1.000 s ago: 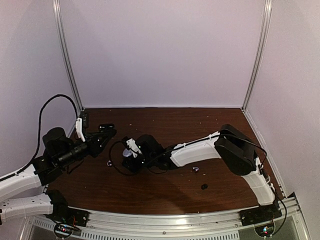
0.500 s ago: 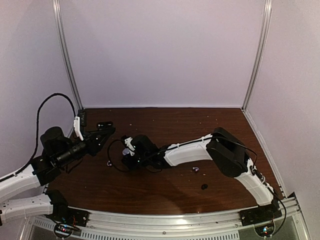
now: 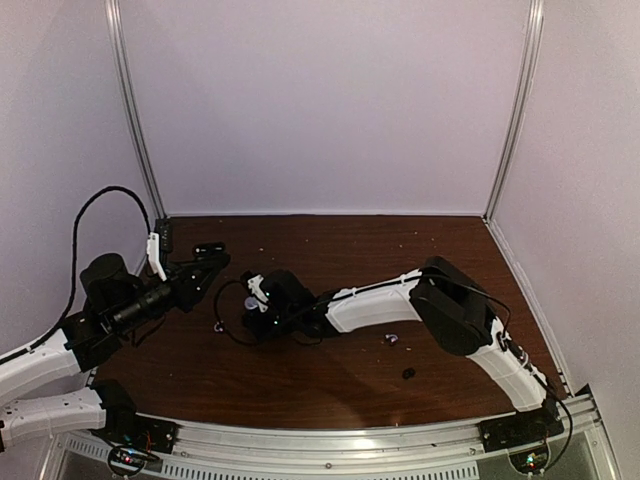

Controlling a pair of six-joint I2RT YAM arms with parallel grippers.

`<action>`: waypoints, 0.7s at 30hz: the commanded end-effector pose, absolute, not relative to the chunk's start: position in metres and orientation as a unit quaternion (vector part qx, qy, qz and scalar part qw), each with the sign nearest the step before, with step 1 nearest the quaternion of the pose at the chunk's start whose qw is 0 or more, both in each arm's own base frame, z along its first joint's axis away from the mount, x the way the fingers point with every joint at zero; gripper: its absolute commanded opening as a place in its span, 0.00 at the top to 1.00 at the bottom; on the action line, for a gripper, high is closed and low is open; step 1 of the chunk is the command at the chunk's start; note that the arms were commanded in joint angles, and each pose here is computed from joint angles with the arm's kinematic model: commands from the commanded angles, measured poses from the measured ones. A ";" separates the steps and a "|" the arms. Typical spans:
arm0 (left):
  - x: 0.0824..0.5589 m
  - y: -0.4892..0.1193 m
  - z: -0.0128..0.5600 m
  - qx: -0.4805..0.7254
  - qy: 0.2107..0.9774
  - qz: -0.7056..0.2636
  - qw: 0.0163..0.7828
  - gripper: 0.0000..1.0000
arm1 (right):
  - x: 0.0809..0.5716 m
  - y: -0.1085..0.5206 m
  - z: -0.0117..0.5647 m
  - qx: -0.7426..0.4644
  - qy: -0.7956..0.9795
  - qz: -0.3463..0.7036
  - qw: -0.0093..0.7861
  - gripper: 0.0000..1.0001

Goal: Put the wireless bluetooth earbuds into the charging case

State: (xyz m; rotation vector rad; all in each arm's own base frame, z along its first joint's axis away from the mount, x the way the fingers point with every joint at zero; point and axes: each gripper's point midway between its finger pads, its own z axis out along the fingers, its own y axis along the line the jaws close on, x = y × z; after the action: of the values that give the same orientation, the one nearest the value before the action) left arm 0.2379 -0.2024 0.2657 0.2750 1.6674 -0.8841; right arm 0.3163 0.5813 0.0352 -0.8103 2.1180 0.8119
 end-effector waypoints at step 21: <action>0.242 -0.200 0.281 0.115 0.698 -0.375 0.599 1.00 | 0.335 0.588 0.009 -0.386 0.803 0.279 0.359 0.73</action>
State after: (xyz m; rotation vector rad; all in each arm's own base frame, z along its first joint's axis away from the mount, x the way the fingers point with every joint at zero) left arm 0.2392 -0.2034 0.2625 0.2764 1.6782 -0.8807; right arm 0.3375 0.5964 0.0343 -0.9313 2.0191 0.7698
